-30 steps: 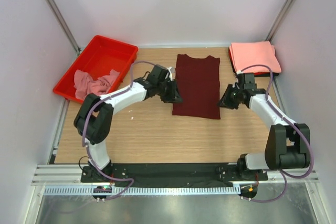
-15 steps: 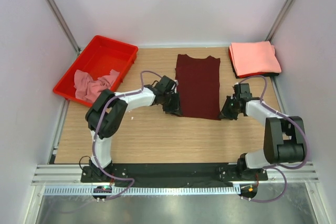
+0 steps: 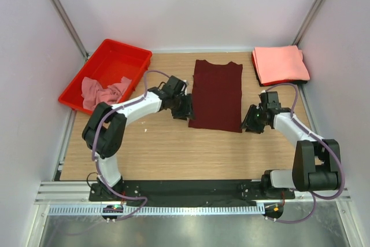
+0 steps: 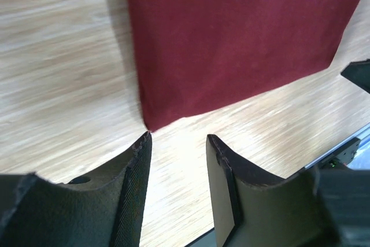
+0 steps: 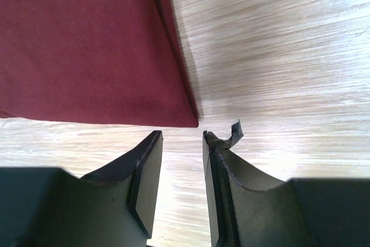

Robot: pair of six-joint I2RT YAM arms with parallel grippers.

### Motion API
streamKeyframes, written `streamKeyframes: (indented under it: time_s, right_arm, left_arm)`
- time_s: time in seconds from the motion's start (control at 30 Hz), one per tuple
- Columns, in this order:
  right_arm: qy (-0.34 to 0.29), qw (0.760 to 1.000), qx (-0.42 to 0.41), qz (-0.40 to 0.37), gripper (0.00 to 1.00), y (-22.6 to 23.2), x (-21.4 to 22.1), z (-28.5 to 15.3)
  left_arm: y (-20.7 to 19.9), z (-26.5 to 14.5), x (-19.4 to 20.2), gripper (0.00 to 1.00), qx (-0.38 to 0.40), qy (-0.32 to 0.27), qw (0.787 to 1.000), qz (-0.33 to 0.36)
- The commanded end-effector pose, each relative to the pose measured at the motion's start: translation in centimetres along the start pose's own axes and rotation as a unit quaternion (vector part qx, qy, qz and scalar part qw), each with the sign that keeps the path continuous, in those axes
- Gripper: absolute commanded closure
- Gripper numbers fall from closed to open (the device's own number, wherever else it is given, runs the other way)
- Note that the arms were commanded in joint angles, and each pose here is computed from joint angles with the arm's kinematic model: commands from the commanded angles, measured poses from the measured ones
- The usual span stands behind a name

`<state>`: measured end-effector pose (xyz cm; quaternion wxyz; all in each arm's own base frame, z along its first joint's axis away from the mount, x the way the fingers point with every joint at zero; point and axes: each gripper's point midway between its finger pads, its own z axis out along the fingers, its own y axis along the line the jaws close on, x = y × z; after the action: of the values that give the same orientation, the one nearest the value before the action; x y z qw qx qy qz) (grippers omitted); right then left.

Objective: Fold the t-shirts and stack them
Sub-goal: Fold the tshirt

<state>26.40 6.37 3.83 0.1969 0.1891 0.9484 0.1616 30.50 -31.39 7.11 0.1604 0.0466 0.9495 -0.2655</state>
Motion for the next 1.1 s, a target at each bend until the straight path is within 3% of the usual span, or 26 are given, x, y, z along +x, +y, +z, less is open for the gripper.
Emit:
streamKeyframes:
  time_s: [0.0, 0.27, 0.53, 0.63, 0.67, 0.8, 1.0, 1.07]
  right_arm:
    - [-0.018, 1.0, -0.009, -0.01, 0.59, 1.2, -1.9, -1.3]
    - [-0.044, 0.999, -0.028, -0.009, 0.57, 2.6, -3.0, -3.4]
    - [-0.062, 0.998, -0.027, -0.01, 0.54, 3.6, -6.0, -3.1]
    - [-0.069, 0.997, -0.034, -0.015, 0.5, 4.2, -7.7, -2.0]
    - [-0.068, 0.997, -0.034, -0.024, 0.45, 4.2, -8.1, -1.5]
    - [-0.071, 0.997, -0.035, -0.026, 0.42, 3.5, -10.1, 0.7]
    - [-0.053, 0.995, -0.085, -0.019, 0.45, 4.0, -12.0, 3.8]
    - [-0.046, 0.994, -0.095, -0.024, 0.47, 4.3, -12.1, 4.1]
  left_arm:
    - [0.5, -0.5, -0.6, 0.55, 0.017, 0.006, 1.0, 0.0]
    - [1.0, 1.2, 0.3, 0.54, 0.066, 0.035, 0.997, -0.004]
    - [2.4, 2.7, 1.3, 0.55, 0.05, 0.045, 0.998, -0.015]
    - [3.0, 3.2, 1.9, 0.57, 0.043, 0.05, 0.998, -0.022]
    - [3.2, 3.4, 2.0, 0.58, 0.041, 0.052, 0.998, -0.023]
    - [3.4, 3.9, 2.4, 0.65, 0.044, 0.056, 0.997, -0.025]
    - [3.2, 4.1, 2.6, 0.98, 0.052, 0.058, 0.996, -0.031]
    - [3.0, 3.6, 2.7, 1.0, 0.054, 0.056, 0.996, -0.033]
